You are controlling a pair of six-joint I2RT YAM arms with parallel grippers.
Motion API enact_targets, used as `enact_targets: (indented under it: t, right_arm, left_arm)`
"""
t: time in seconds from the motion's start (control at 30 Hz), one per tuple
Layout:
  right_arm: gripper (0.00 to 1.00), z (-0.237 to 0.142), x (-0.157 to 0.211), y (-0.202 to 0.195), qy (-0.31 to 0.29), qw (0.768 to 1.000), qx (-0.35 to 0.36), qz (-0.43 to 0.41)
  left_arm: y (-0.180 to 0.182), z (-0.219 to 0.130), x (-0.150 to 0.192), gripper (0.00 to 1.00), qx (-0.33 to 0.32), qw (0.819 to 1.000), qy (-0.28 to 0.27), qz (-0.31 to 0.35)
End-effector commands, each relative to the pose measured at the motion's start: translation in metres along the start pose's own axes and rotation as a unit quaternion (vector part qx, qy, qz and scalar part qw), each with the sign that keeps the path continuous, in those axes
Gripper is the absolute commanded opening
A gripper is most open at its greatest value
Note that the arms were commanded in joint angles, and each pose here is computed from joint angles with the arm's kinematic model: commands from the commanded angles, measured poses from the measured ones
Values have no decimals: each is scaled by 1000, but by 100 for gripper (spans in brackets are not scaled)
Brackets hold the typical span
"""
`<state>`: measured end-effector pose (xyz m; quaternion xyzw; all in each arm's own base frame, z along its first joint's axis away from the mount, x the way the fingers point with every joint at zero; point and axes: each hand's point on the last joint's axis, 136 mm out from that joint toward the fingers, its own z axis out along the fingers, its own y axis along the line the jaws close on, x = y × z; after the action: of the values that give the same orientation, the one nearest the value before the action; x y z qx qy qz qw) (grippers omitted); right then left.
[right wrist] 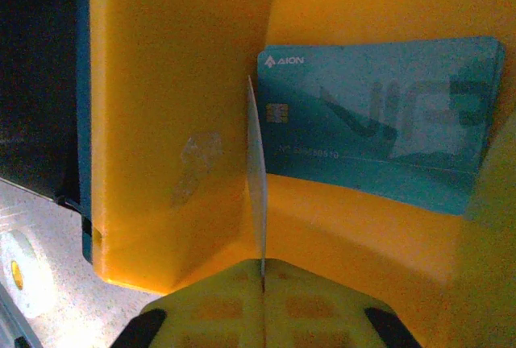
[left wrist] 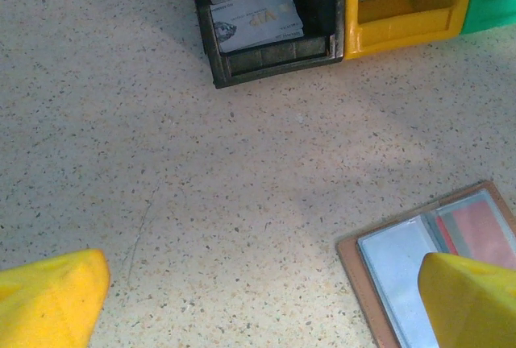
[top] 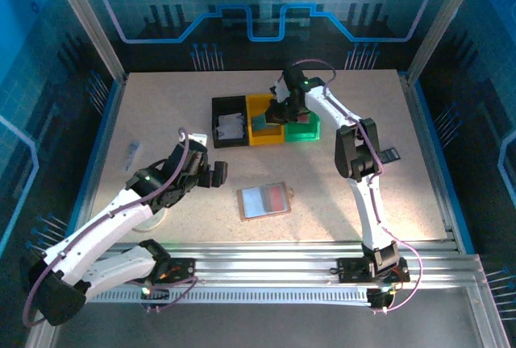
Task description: Take the credit cards out of the card holder
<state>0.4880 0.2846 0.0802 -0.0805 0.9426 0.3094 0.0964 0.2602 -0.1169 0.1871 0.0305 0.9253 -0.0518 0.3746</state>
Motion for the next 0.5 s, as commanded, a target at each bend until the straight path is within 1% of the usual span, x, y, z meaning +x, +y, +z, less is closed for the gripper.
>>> enact_targets:
  t: [0.0, 0.07, 0.23, 0.47]
  right_arm:
    - [10, 9, 7, -1, 16, 1000, 8, -7]
    - [13, 7, 6, -2, 15, 1000, 11, -9]
    - [15, 1, 4, 0, 11, 1000, 14, -14]
    - [24, -10, -1, 0, 3, 1000, 24, -17]
  left_arm:
    - [3, 4, 2, 99, -5, 1000, 1, 10]
    - [3, 4, 2, 99, -5, 1000, 1, 8]
    - [4, 4, 3, 99, -5, 1000, 3, 9]
    - [4, 3, 3, 99, -4, 1000, 2, 8]
